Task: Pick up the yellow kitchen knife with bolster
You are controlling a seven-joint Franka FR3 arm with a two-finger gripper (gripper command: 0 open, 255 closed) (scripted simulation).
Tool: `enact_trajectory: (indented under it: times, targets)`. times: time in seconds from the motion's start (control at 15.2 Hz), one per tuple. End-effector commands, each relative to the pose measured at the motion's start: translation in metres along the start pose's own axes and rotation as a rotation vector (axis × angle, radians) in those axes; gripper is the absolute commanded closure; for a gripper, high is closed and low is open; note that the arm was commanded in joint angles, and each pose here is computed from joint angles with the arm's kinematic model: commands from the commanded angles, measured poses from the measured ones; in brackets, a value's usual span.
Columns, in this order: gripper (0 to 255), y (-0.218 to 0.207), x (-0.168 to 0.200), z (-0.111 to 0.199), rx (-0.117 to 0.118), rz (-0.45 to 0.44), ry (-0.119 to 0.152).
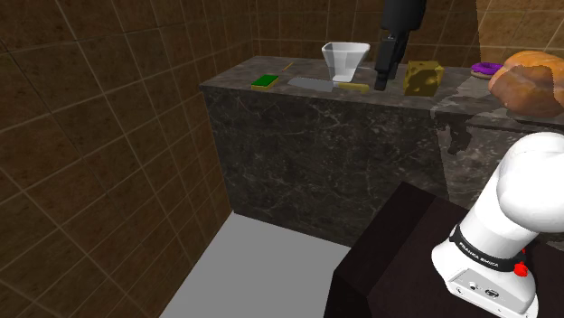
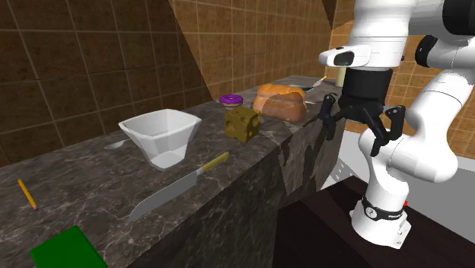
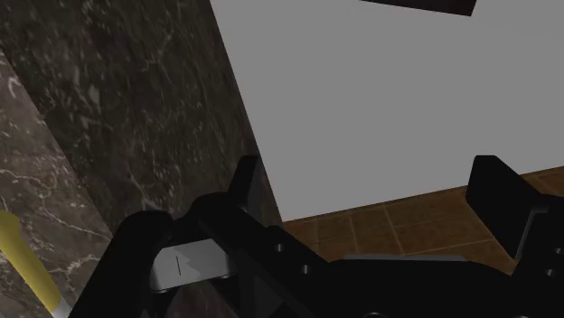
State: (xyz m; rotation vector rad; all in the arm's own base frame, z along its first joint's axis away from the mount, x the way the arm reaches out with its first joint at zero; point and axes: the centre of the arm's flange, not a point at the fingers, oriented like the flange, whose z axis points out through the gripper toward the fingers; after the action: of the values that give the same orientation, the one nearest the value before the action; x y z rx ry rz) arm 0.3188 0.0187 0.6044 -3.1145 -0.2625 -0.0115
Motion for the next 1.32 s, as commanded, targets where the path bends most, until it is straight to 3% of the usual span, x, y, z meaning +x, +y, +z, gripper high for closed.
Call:
enact_trajectory:
  times: [0.0,1.25]
  targets:
    - [0,0.000,0.000,0.000,0.000,0.000,0.000]
    - [0,0.178,0.154,0.058,-0.018,-0.157,0.060]
